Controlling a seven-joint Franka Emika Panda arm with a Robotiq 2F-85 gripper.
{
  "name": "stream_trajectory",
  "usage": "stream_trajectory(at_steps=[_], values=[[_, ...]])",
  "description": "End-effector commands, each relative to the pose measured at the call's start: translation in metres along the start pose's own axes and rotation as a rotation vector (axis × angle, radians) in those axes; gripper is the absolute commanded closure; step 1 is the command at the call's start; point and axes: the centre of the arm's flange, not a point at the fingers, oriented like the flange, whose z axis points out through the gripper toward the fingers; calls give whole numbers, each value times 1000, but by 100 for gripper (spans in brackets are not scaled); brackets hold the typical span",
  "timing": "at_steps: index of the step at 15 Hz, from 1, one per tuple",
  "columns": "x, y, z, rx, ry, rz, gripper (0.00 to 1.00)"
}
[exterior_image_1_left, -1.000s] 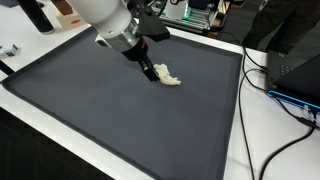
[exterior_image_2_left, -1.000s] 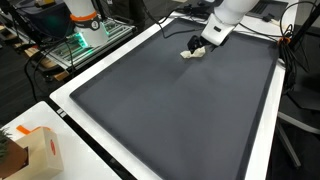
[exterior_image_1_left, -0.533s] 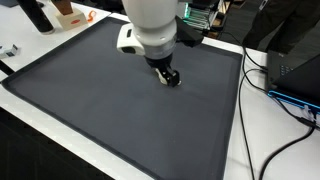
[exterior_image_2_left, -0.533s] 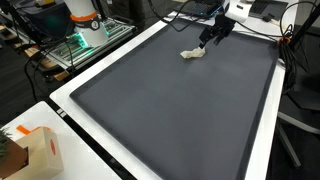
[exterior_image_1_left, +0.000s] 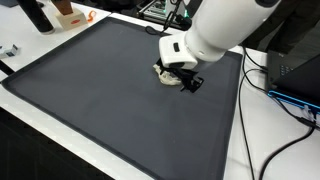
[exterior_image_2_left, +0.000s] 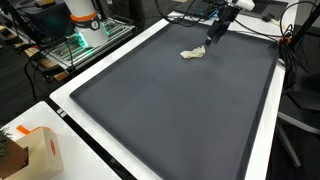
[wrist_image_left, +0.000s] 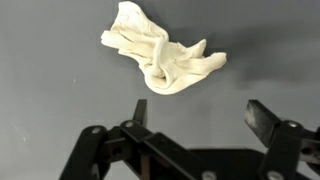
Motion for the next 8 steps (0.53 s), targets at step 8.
stream_trajectory(at_steps=[8], values=[[-33,-45,4,-213,183,-231,0]])
